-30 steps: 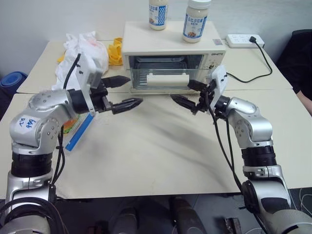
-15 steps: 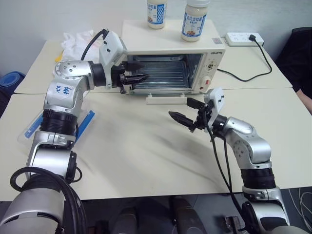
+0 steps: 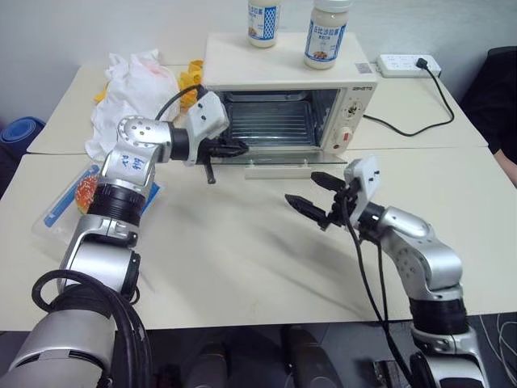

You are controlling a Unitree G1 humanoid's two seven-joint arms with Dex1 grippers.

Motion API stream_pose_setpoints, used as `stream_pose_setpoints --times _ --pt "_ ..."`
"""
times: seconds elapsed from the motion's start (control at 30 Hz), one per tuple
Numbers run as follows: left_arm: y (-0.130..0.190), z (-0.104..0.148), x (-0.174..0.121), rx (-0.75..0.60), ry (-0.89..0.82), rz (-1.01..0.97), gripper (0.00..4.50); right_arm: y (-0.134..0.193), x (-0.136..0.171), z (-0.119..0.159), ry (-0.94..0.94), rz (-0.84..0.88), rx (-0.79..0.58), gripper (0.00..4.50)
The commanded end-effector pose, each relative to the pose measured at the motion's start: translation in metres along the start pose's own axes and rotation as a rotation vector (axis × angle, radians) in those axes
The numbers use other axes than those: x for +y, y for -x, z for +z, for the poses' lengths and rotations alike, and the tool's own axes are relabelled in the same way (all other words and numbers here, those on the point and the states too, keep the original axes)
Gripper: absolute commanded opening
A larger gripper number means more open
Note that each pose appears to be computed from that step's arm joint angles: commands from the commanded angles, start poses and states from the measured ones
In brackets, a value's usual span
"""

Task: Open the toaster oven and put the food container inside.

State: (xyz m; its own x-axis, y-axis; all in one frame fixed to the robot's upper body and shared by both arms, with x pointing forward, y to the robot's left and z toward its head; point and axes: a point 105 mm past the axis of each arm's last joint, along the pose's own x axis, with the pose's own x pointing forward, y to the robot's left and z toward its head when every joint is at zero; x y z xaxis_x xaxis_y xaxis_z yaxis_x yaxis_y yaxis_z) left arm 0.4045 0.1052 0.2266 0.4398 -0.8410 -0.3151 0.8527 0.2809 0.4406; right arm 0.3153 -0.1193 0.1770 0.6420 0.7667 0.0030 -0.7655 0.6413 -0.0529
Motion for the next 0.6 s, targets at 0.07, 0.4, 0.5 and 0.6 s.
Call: stream_pose_setpoints --times 0.07,0.4,0.5,0.6 --pt "-0.004 0.003 -0.011 0.01 -0.071 -0.035 0.03 0.038 0.024 0.008 0.036 0.073 0.047 4.5" --pt "-0.027 -0.019 -0.044 0.101 -0.142 -0.093 0.03 0.077 0.031 0.034 0.046 0.083 0.069 4.5" --pt "-0.029 -0.027 -0.052 0.135 -0.164 -0.101 0.03 0.077 0.027 0.046 0.065 0.055 0.038 4.5" --pt "-0.027 -0.03 -0.055 0.147 -0.137 -0.077 0.03 0.077 0.033 0.063 0.065 0.09 -0.013 4.5"
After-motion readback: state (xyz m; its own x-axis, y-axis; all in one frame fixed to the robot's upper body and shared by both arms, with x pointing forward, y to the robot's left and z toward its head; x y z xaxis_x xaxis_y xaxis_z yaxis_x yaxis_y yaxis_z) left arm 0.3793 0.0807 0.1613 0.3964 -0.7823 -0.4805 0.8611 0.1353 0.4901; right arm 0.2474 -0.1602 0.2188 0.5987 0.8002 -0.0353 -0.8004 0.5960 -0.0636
